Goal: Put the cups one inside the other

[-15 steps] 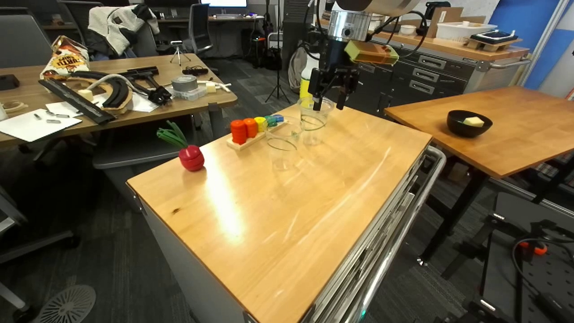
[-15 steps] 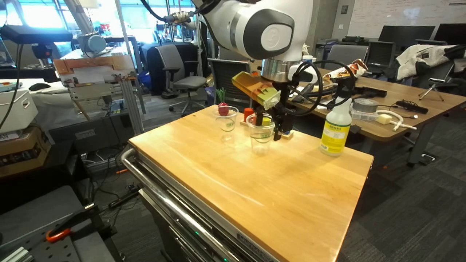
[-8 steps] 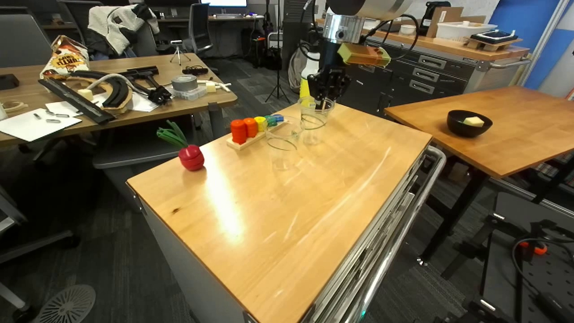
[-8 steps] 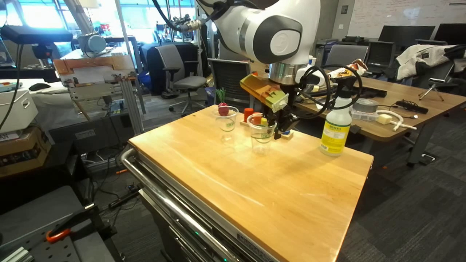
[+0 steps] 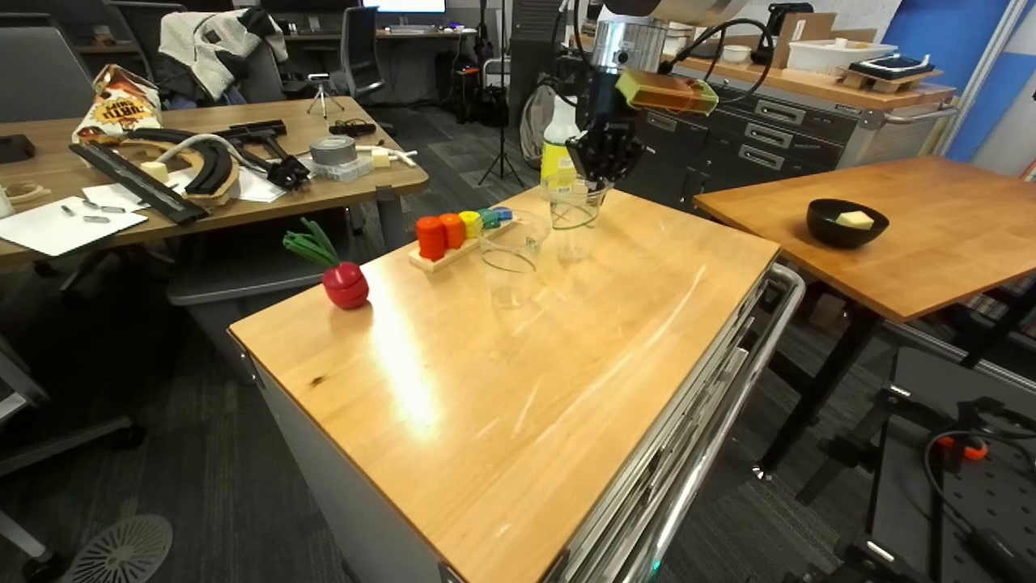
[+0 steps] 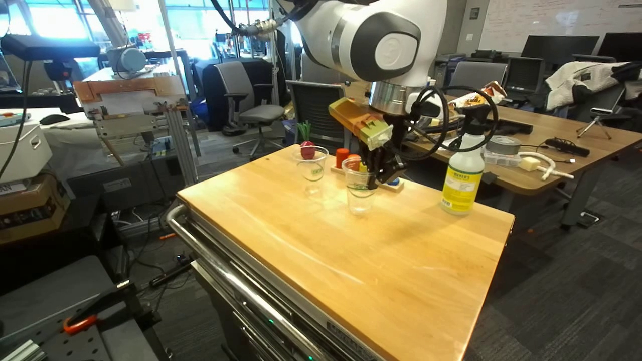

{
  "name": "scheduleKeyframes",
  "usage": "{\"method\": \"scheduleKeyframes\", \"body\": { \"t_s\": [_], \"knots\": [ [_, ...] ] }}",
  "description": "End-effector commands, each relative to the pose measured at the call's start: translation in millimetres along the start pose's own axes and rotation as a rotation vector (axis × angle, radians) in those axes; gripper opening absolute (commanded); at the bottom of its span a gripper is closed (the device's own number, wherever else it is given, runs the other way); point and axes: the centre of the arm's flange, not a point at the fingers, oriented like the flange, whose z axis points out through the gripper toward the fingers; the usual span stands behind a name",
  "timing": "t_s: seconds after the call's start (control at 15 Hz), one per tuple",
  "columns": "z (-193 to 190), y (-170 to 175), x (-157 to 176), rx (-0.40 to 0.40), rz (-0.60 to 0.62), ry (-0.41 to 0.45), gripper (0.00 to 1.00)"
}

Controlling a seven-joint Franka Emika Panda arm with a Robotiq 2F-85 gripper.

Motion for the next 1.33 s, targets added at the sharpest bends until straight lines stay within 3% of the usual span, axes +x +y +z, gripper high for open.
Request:
{"method": "scheduleKeyframes", "body": {
  "t_s": [0.0, 0.47, 0.73, 1.0, 1.27],
  "knots": [
    [-42.8, -8.8, -36.1, 0.031, 0.056, -0.020, 0.01],
    [-130.4, -103.7, -110.6, 0.054, -0.086, 0.090, 0.01],
    [-148.9, -147.6, -146.7, 0.002, -0.204, 0.187, 0.01],
    [-135.1, -164.5, -163.5, -0.009, -0.266, 0.174, 0.01],
    [-107.9, -162.0, -149.4, -0.009, -0.296, 0.228, 0.01]
  ]
}}
